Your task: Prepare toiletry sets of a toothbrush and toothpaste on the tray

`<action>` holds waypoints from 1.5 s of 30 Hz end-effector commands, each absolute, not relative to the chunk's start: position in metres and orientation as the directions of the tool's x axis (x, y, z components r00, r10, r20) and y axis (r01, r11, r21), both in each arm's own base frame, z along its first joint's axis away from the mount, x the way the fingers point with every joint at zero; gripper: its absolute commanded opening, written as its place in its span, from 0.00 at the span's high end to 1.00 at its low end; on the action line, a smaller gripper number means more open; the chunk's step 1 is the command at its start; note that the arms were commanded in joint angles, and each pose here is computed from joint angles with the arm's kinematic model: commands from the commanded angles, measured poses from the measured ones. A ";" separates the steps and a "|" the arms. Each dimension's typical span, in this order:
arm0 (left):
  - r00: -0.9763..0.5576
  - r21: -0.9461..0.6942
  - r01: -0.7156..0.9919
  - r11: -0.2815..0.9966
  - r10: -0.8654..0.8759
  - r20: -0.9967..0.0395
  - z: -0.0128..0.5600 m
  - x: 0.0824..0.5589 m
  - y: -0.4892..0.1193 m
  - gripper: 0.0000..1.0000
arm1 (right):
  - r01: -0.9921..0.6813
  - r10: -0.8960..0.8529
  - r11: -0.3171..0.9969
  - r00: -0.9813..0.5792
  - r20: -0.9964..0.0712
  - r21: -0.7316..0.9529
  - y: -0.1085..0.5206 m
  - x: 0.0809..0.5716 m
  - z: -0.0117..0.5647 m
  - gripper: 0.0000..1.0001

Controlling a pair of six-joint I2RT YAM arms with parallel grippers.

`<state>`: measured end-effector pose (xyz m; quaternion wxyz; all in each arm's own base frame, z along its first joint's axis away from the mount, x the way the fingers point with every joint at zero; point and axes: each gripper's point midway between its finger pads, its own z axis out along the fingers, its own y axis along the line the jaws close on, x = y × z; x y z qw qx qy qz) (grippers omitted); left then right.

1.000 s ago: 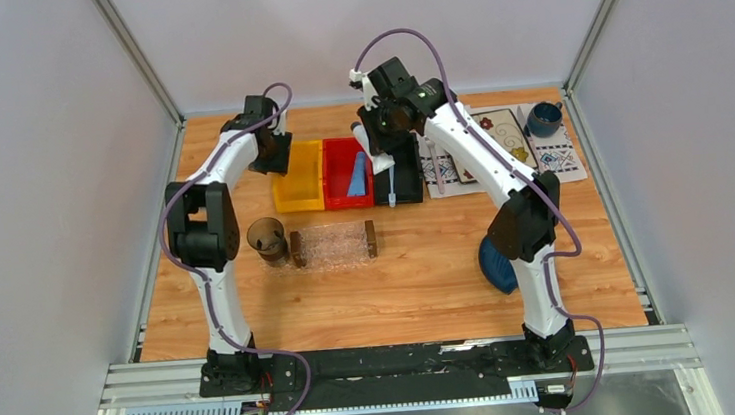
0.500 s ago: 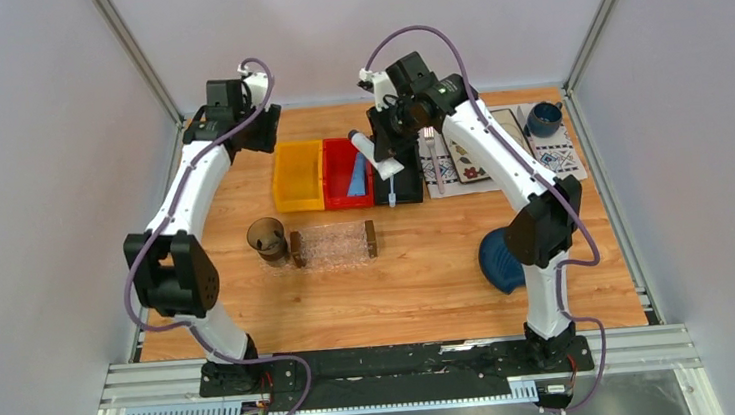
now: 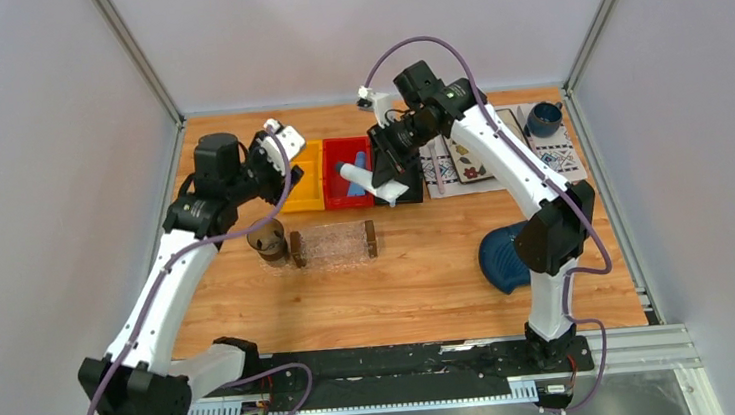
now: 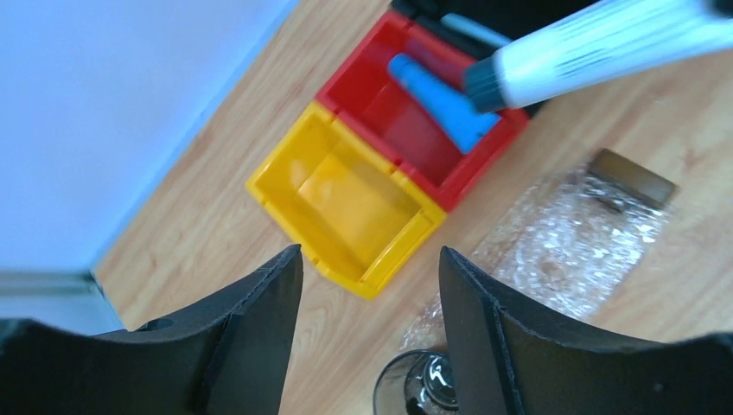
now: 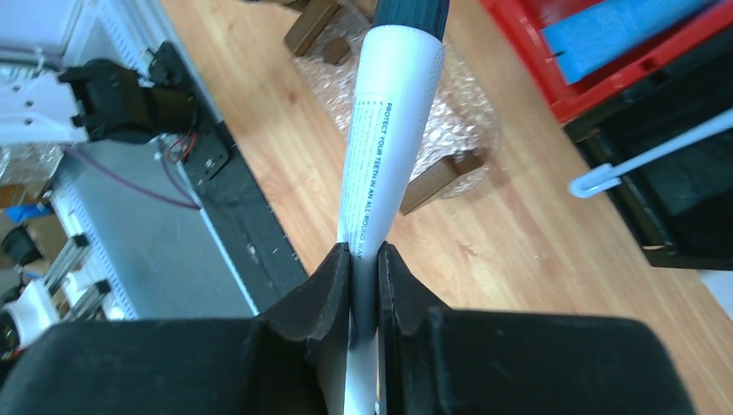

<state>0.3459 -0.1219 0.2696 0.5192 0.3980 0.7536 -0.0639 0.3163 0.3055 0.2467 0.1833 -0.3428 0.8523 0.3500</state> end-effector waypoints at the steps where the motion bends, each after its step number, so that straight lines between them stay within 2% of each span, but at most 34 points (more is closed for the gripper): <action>1: 0.125 0.474 0.705 0.527 0.566 -0.815 0.307 0.311 -0.150 0.32 | -0.770 -0.477 0.352 -0.636 -0.606 0.532 0.311 0.276 0.282 1.00; 6: 0.257 0.552 0.730 0.404 0.586 -0.768 0.313 0.278 -0.172 0.31 | -0.776 -0.522 0.272 -0.616 -0.591 0.569 0.315 0.248 0.281 1.00; 12: 0.314 0.572 0.781 0.250 0.634 -0.707 0.293 0.253 -0.189 0.29 | -0.784 -0.554 0.216 -0.589 -0.588 0.582 0.317 0.228 0.281 1.00; 21: 0.385 0.591 0.800 0.101 0.669 -0.636 0.271 0.236 -0.205 0.26 | -0.785 -0.576 0.145 -0.562 -0.594 0.602 0.321 0.211 0.288 1.00; 29: 0.422 0.610 0.792 0.035 0.690 -0.587 0.252 0.235 -0.215 0.24 | -0.780 -0.582 0.110 -0.553 -0.596 0.616 0.323 0.204 0.291 1.00; 41: 0.432 0.624 0.781 0.033 0.694 -0.577 0.238 0.250 -0.230 0.23 | -0.766 -0.590 0.070 -0.548 -0.593 0.639 0.327 0.196 0.293 1.00; 45: 0.416 0.613 0.789 0.054 0.687 -0.595 0.236 0.252 -0.234 0.32 | -0.767 -0.594 0.065 -0.544 -0.593 0.638 0.327 0.195 0.292 1.00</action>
